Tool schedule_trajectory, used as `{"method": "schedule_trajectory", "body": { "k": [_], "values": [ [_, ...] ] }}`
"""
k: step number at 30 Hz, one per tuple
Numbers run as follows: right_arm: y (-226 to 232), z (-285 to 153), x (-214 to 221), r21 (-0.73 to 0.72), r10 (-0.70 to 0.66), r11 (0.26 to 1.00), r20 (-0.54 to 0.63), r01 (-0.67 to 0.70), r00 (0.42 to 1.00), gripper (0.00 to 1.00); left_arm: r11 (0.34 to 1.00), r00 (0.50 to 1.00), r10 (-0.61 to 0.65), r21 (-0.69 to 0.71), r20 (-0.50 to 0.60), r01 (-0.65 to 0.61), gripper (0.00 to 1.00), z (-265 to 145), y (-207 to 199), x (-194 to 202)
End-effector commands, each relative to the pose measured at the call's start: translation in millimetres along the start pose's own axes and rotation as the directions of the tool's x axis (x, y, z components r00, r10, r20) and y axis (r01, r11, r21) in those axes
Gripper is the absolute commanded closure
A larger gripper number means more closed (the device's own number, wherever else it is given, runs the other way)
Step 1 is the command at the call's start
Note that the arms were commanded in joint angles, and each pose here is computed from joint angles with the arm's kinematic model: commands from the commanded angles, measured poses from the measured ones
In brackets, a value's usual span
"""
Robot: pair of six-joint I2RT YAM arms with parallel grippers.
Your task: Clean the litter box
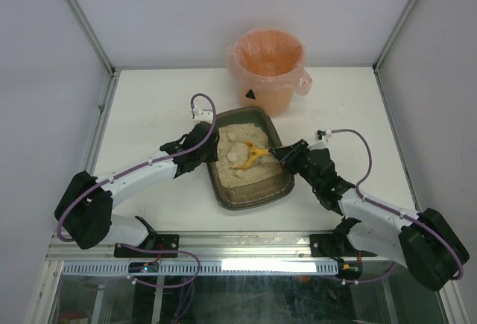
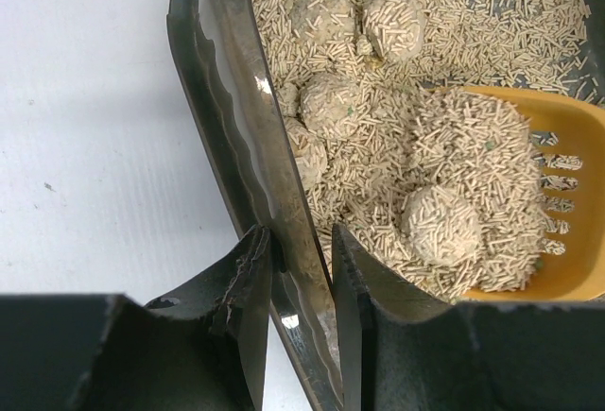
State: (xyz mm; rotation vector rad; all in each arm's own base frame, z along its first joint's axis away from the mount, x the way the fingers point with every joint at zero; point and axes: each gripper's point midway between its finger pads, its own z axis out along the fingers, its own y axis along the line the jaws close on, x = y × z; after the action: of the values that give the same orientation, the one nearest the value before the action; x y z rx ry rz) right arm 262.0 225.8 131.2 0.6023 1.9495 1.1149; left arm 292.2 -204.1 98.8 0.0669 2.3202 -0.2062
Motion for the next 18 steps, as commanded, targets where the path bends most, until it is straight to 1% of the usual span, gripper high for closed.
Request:
{"method": "schedule_trajectory", "body": {
  "k": [1,7,18],
  "values": [
    [30.5,-8.0,-25.8,-0.130,0.072,0.990,0.076,-0.062,0.995,1.00,0.995,0.997,-0.020,0.100,0.068,0.013,0.73,-6.7,-28.9,-24.0],
    [24.1,-10.1,-26.2,-0.160,0.103,0.983,0.072,-0.091,0.992,1.00,0.995,0.997,-0.023,0.101,0.075,0.016,0.72,-8.8,-28.0,-25.4],
    [28.3,-17.5,-34.9,-0.248,0.174,0.957,0.086,-0.149,0.981,1.00,0.995,0.996,-0.025,0.103,0.083,0.016,0.70,-10.8,-28.4,-28.1]
  ]
}}
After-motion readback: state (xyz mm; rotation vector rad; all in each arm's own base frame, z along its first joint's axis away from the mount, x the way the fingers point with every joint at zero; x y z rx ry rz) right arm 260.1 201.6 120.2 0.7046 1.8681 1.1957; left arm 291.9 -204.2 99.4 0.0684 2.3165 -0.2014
